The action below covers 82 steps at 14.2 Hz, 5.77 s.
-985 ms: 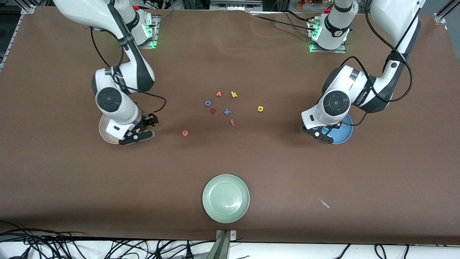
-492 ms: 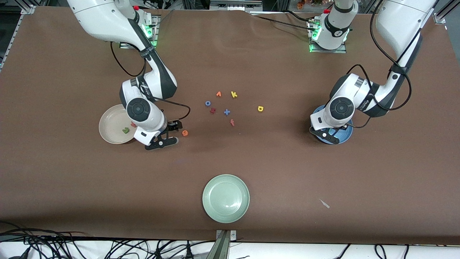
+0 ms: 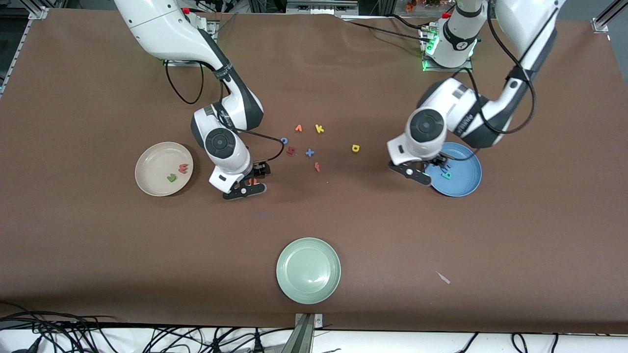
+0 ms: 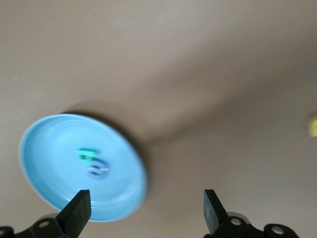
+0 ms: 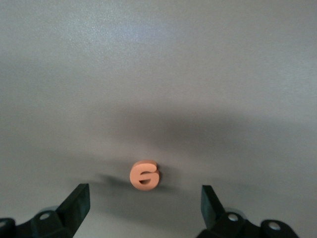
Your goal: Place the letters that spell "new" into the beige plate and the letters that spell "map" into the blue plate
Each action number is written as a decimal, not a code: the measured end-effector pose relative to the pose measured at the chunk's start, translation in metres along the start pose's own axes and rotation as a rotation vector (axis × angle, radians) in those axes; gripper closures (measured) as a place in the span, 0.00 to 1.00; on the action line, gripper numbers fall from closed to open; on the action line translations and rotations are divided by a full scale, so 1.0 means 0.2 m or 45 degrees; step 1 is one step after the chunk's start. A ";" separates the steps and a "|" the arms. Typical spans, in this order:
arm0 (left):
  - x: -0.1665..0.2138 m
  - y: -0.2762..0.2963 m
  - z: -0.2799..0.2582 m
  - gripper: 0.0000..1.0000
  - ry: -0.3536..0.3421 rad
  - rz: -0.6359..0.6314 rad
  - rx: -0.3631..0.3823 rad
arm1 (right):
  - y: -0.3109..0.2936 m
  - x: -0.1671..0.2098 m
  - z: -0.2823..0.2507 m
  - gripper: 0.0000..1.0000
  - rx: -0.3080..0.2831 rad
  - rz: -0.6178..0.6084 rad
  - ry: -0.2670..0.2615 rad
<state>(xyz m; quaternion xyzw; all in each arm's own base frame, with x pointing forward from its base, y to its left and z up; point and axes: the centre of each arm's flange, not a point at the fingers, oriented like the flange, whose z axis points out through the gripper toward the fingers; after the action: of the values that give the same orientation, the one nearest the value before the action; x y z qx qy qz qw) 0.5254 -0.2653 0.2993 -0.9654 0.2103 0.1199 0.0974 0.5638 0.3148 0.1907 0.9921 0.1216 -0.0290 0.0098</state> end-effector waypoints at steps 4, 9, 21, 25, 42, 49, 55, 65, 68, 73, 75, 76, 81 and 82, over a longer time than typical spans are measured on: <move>-0.01 0.33 -0.05 0.00 -0.001 -0.247 -0.049 | 0.03 0.01 0.02 0.07 -0.005 0.011 0.002; 0.04 0.67 0.10 0.00 0.029 -0.374 -0.150 | 0.02 0.02 0.07 0.22 -0.001 0.007 0.016; 0.09 0.84 0.47 0.11 0.082 -0.241 -0.168 | 0.01 0.02 0.06 0.64 0.002 -0.003 0.024; 0.08 0.85 0.51 0.19 0.075 -0.226 -0.158 | 0.01 0.03 0.06 0.72 0.002 -0.009 0.027; 0.08 0.80 0.50 0.72 0.072 -0.207 -0.084 | 0.97 -0.19 -0.22 0.72 -0.083 -0.375 -0.108; 0.10 0.41 0.16 0.72 0.028 -0.196 0.108 | 1.15 -0.39 -0.14 0.56 -0.082 -0.378 -0.102; 0.10 -0.36 0.18 0.72 -0.050 -0.024 0.057 | 1.14 -0.28 -0.42 0.01 -0.047 -0.337 -0.226; 0.02 -0.67 0.48 0.63 -0.179 0.052 -0.091 | 1.13 -0.23 -1.15 0.00 0.010 -0.216 -0.521; 0.04 -0.64 0.42 0.35 -0.153 0.059 -0.105 | 1.12 -0.21 -1.35 0.00 0.012 -0.217 -0.495; 0.12 -0.71 -0.03 0.00 -0.064 0.002 -0.120 | 1.09 -0.21 -1.51 0.00 0.032 -0.241 -0.394; 0.12 -0.80 -0.31 0.00 -0.020 -0.041 -0.106 | 1.12 -0.24 -1.58 0.00 0.039 -0.201 -0.346; 0.11 -0.84 -0.43 0.00 0.001 -0.063 -0.101 | 1.14 -0.26 -1.62 0.00 0.030 -0.171 -0.320; 0.05 -1.04 -0.83 0.00 0.145 -0.167 -0.155 | 1.28 -0.44 -1.84 0.00 0.020 -0.076 -0.154; 0.03 -1.08 -0.87 0.00 0.163 -0.192 -0.179 | 1.30 -0.47 -1.85 0.00 0.018 -0.060 -0.138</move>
<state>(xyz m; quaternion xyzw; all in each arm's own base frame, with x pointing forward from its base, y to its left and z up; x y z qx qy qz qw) 0.6567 -0.1169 0.4926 -0.9886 0.1339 0.0649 0.0246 0.5565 0.0490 0.5697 0.9860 0.1441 -0.0839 0.0088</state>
